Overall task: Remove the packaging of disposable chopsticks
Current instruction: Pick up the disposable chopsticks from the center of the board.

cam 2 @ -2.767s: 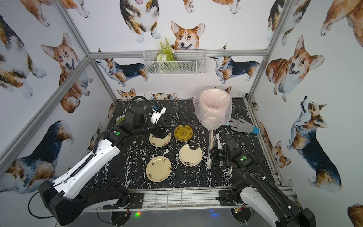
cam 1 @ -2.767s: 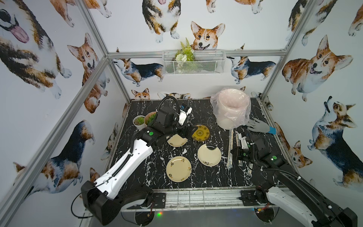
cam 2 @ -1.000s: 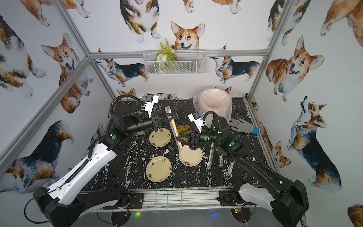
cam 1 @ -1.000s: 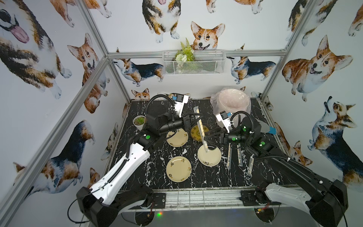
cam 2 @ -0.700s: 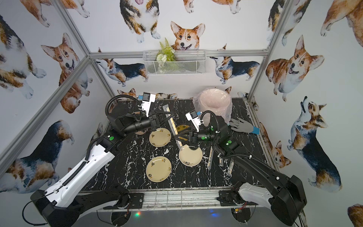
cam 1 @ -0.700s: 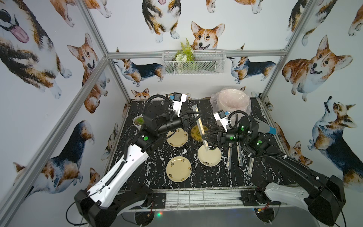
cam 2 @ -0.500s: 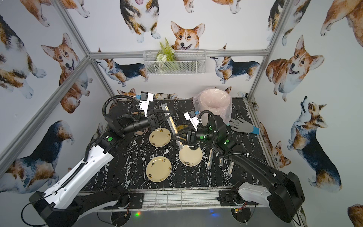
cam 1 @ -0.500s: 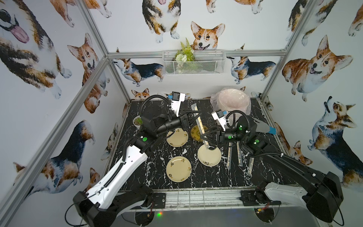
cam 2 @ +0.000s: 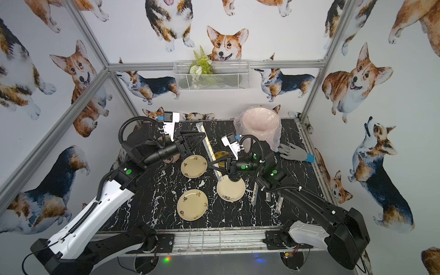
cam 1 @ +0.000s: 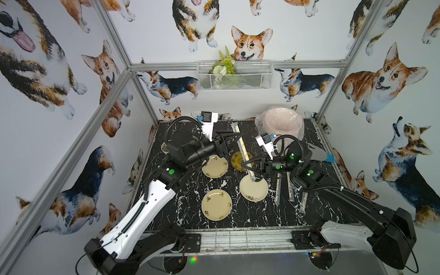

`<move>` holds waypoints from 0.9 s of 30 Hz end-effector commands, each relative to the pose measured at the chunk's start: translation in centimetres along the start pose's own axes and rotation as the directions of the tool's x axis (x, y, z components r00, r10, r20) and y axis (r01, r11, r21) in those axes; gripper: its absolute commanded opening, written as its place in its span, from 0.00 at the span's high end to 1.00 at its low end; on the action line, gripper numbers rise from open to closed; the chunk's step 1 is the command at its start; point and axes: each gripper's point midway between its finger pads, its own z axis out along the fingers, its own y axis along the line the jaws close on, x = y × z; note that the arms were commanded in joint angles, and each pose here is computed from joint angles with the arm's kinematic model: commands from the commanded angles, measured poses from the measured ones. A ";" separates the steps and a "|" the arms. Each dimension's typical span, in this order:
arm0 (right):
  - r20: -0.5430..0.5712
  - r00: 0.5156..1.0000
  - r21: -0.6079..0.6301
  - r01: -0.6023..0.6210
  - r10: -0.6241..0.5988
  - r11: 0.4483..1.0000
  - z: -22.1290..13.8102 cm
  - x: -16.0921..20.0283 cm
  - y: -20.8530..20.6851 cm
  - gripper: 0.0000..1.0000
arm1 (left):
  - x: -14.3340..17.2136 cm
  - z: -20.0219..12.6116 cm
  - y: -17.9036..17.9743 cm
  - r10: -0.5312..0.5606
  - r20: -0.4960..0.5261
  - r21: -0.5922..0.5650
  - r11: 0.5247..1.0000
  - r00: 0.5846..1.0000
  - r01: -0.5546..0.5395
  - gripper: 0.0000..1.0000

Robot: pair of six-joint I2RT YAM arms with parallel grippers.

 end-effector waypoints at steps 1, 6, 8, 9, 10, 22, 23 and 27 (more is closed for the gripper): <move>-0.024 1.000 -0.004 -0.018 0.018 1.000 0.0 0.4 0.0 1.00 | -1.7 -1.6 0.8 0.105 0.083 -0.097 0.991 0.991 -0.097 0.25; -0.054 0.998 -0.036 -0.030 0.028 0.999 0.1 1.0 0.3 1.00 | -2.0 -1.8 1.0 0.122 0.055 -0.097 0.989 0.991 -0.116 0.27; -0.062 0.998 -0.051 -0.031 0.028 0.998 0.1 1.0 0.6 1.00 | -1.8 -1.7 1.5 0.100 0.043 -0.106 0.990 0.994 -0.095 0.29; -0.067 0.997 -0.058 -0.033 0.029 0.998 0.1 1.1 0.8 1.00 | -1.7 -1.6 1.9 0.087 0.039 -0.110 0.991 0.995 -0.082 0.30; -0.074 0.997 -0.065 -0.035 0.030 0.997 0.1 1.2 0.9 1.00 | -1.6 -1.5 2.0 0.077 0.039 -0.107 0.992 0.996 -0.073 0.31; -0.156 0.985 -0.088 -0.091 0.077 0.992 0.3 2.6 0.9 1.00 | -1.8 -0.9 1.0 0.020 0.035 0.032 0.999 0.999 -0.021 0.57; -0.155 0.985 -0.086 -0.090 0.076 0.992 0.3 2.5 0.9 1.00 | -1.8 -0.8 0.8 0.020 0.031 0.044 0.999 0.999 -0.021 0.64; -0.155 0.985 -0.086 -0.086 0.072 0.993 0.4 2.4 0.8 1.00 | -1.6 -0.6 0.7 0.016 0.016 0.061 0.998 1.000 -0.017 0.79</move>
